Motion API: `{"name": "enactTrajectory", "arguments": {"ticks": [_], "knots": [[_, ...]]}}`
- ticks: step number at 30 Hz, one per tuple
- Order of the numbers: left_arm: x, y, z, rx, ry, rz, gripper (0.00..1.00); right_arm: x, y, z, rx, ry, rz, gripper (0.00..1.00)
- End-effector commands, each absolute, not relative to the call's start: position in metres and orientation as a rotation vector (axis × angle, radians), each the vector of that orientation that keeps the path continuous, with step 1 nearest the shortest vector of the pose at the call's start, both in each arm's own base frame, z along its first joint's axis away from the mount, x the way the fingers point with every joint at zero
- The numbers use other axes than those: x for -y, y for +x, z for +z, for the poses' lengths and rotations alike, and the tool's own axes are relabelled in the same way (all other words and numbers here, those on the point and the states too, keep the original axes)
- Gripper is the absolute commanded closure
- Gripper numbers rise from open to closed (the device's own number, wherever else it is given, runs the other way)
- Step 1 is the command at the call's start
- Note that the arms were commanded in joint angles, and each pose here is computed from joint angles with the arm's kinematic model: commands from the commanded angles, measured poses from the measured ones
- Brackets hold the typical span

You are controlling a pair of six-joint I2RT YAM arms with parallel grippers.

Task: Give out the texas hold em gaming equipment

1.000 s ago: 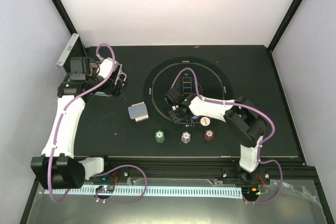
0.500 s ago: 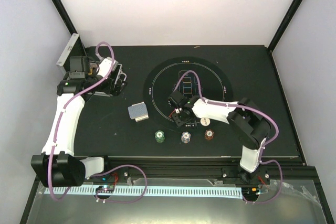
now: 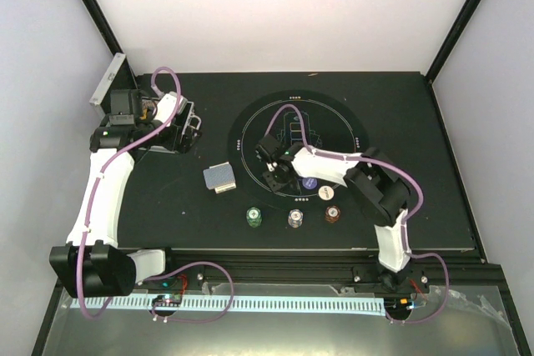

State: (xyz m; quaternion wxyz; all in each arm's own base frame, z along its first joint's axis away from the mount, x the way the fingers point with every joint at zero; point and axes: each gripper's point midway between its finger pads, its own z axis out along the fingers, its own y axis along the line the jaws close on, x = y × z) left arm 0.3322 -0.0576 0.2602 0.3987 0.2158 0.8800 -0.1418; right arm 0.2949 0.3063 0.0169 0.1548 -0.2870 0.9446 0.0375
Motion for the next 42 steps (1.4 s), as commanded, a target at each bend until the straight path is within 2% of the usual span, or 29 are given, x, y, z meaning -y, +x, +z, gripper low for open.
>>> {"name": "enactTrajectory", "arguments": {"ticks": [1, 9, 17, 21, 23, 25, 27, 29, 35, 42], "knots": [[0.059, 0.328, 0.277, -2.193, 0.548, -0.382, 0.01, -0.319, 0.329, 0.016, -2.669, -0.810, 0.083, 0.72], [0.061, 0.328, 0.272, -2.213, 0.551, -0.409, 0.01, -0.358, 0.387, 0.017, -2.627, -0.833, 0.087, 0.74], [0.059, 0.324, 0.275, -2.207, 0.552, -0.413, 0.01, -0.394, 0.421, 0.019, -2.599, -0.846, 0.140, 0.73], [0.060, 0.324, 0.273, -2.216, 0.552, -0.432, 0.01, -0.393, 0.423, 0.034, -2.597, -0.829, 0.155, 0.68], [0.060, 0.324, 0.271, -2.221, 0.552, -0.437, 0.01, -0.385, 0.421, 0.051, -2.587, -0.797, 0.161, 0.62], [0.060, 0.325, 0.270, -2.224, 0.551, -0.438, 0.01, -0.367, 0.414, 0.066, -2.588, -0.741, 0.146, 0.50], [0.060, 0.325, 0.272, -2.218, 0.548, -0.440, 0.01, -0.345, 0.402, 0.078, -2.599, -0.676, 0.143, 0.42], [0.061, 0.326, 0.273, -2.209, 0.550, -0.452, 0.01, -0.320, 0.385, 0.095, -2.597, -0.602, 0.138, 0.40], [0.066, 0.330, 0.275, -2.188, 0.548, -0.499, 0.01, -0.247, 0.322, 0.071, -2.702, -0.491, 0.066, 0.37], [0.067, 0.333, 0.286, -2.157, 0.555, -0.494, 0.01, -0.213, 0.282, 0.043, -2.783, -0.487, 0.024, 0.36]]}}
